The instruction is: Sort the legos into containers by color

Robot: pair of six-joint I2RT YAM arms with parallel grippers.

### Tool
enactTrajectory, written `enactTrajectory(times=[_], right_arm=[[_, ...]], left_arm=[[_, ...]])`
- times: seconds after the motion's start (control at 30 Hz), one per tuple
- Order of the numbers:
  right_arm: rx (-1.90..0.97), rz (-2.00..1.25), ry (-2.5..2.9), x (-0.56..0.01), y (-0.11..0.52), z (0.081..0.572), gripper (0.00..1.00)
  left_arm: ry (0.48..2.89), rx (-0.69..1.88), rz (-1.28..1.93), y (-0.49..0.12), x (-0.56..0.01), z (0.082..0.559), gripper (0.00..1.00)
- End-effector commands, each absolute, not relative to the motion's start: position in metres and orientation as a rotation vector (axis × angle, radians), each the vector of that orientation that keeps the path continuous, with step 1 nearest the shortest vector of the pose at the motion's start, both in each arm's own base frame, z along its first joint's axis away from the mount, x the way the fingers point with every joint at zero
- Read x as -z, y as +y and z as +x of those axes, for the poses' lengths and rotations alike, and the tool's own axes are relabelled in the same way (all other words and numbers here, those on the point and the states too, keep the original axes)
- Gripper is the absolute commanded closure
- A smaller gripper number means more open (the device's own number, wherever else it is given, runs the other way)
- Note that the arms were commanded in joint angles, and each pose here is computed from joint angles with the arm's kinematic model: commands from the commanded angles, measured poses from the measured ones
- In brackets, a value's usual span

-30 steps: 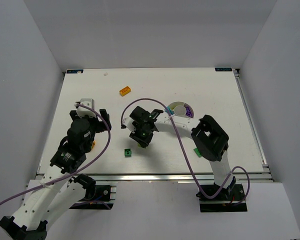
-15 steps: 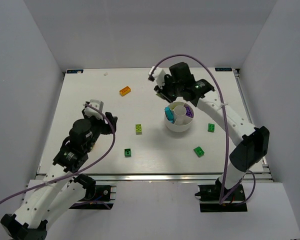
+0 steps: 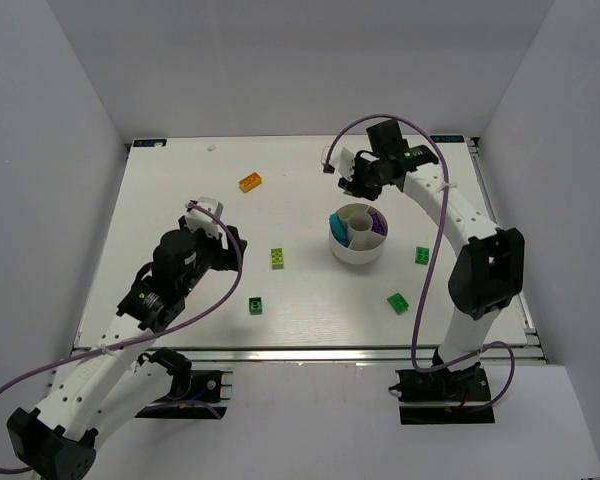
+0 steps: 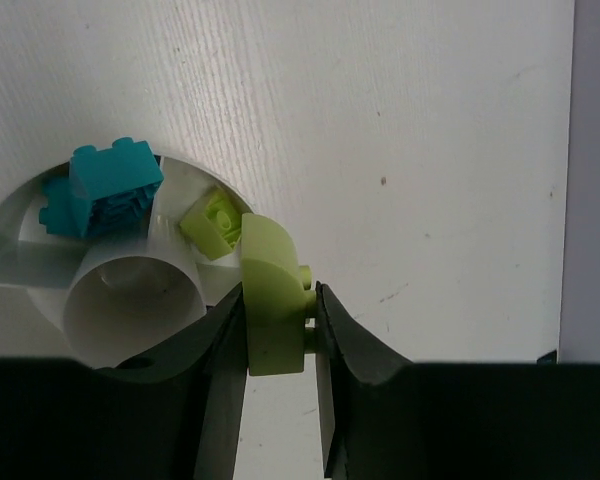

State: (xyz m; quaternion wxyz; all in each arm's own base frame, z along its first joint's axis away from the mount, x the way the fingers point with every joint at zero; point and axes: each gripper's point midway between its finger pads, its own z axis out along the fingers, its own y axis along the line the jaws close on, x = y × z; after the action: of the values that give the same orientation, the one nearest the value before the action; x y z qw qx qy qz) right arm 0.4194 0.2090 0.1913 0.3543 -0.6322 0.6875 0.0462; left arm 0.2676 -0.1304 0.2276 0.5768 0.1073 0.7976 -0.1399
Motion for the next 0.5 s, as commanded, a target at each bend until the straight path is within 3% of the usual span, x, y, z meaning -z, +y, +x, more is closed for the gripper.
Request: enactTrajectory(times=[0.0,0.47], right_arm=[[-0.173,-1.808,1.594,-0.201,0.219,0.421,1.0],[-0.249,-2.074,1.56,-0.163,0.209,0.423,1.0]], left_arm=[[1.852,0.348,0.27,-0.134,-0.235,0.268,0.18],[1.852,0.335,0.272,-0.133,-0.234,0.269,0.17]])
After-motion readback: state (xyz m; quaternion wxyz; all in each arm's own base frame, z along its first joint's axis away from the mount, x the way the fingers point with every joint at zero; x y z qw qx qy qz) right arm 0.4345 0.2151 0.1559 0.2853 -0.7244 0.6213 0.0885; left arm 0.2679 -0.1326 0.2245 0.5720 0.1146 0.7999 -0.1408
